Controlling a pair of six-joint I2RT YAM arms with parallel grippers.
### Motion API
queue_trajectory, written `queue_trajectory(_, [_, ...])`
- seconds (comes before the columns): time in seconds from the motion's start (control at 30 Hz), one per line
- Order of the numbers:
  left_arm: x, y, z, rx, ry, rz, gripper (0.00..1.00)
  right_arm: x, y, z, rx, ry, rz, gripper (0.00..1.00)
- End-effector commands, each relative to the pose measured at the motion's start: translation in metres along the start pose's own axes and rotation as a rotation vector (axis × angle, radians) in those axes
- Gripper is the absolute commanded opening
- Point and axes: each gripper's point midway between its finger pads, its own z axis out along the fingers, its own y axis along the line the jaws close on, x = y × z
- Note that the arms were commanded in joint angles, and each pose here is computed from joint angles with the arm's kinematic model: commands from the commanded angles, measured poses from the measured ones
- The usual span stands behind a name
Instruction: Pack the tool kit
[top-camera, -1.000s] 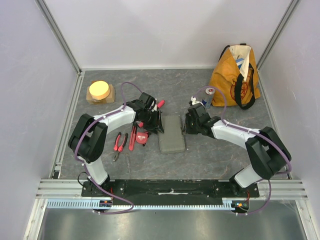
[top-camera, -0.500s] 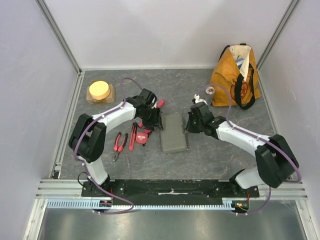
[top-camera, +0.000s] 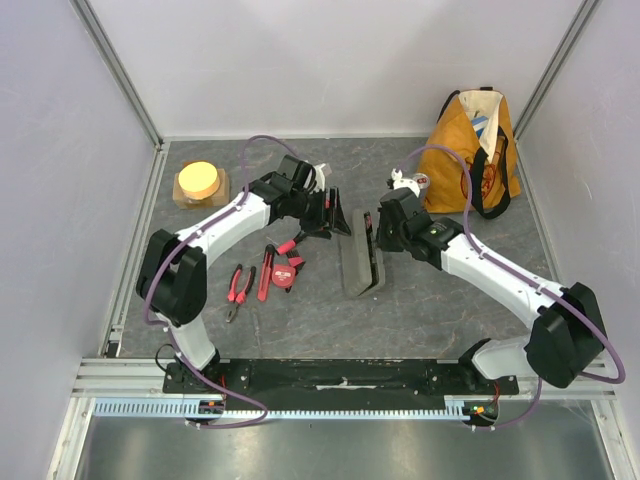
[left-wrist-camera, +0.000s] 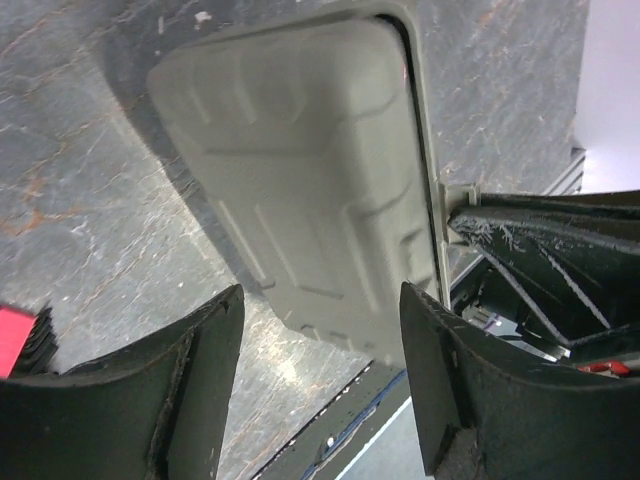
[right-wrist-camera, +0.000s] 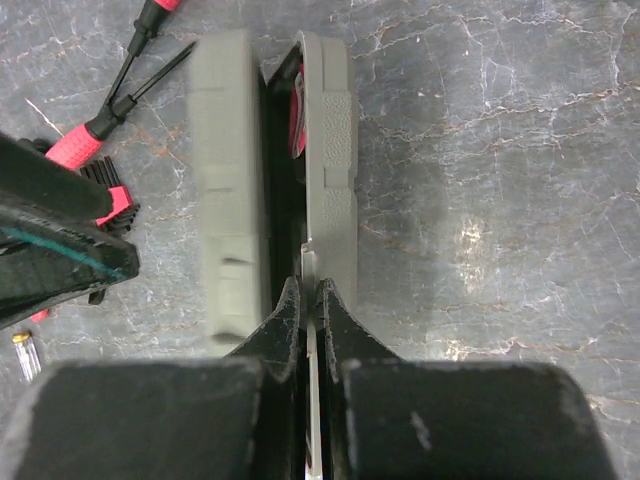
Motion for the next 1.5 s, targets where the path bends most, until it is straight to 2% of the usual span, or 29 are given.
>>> queue_trajectory(0.0, [-0.002,-0.018,0.009,0.129,0.012,-0.002,0.71,-0.025,0.009,-0.014,0.025,-0.060,-0.020,0.00])
queue_trajectory(0.17, [-0.008,-0.028,0.008,0.175,-0.014,0.017,0.75,-0.026,0.011,-0.015,0.035,-0.059,-0.030,0.00])
queue_trajectory(0.37, [0.008,0.010,0.025,0.033,0.034,-0.043,0.75,-0.014,-0.002,-0.007,0.095,-0.038,-0.026,0.00])
queue_trajectory(0.57, [0.029,0.052,0.027,-0.133,0.038,-0.061,0.73,0.007,-0.035,-0.001,0.197,-0.020,-0.038,0.00])
queue_trajectory(0.9, [0.053,0.086,0.023,-0.261,0.057,-0.057,0.74,0.027,-0.111,0.014,0.328,0.005,-0.067,0.10])
queue_trajectory(1.07, [0.045,0.088,0.014,-0.300,0.021,-0.026,0.81,0.023,-0.138,0.018,0.363,-0.009,-0.098,0.21])
queue_trajectory(1.13, [0.036,0.086,0.008,-0.309,-0.003,-0.008,0.86,0.022,-0.148,0.019,0.392,-0.006,-0.093,0.29])
queue_trajectory(1.17, [0.032,0.085,0.005,-0.317,-0.014,-0.002,0.87,0.019,-0.152,0.018,0.408,-0.011,-0.086,0.37])
queue_trajectory(1.2, [0.027,0.085,0.000,-0.327,-0.028,0.004,0.88,0.014,-0.153,0.016,0.415,-0.028,-0.067,0.49])
queue_trajectory(1.27, [0.017,0.080,-0.010,-0.329,-0.058,0.024,0.89,-0.001,-0.141,0.011,0.370,-0.065,-0.054,0.66])
queue_trajectory(1.3, [0.014,0.079,-0.014,-0.338,-0.071,0.032,0.89,-0.008,-0.138,0.009,0.359,-0.082,-0.041,0.71])
queue_trajectory(1.47, [-0.001,0.087,-0.037,-0.400,-0.131,0.058,0.89,-0.040,-0.111,0.000,0.257,-0.139,-0.012,0.79])
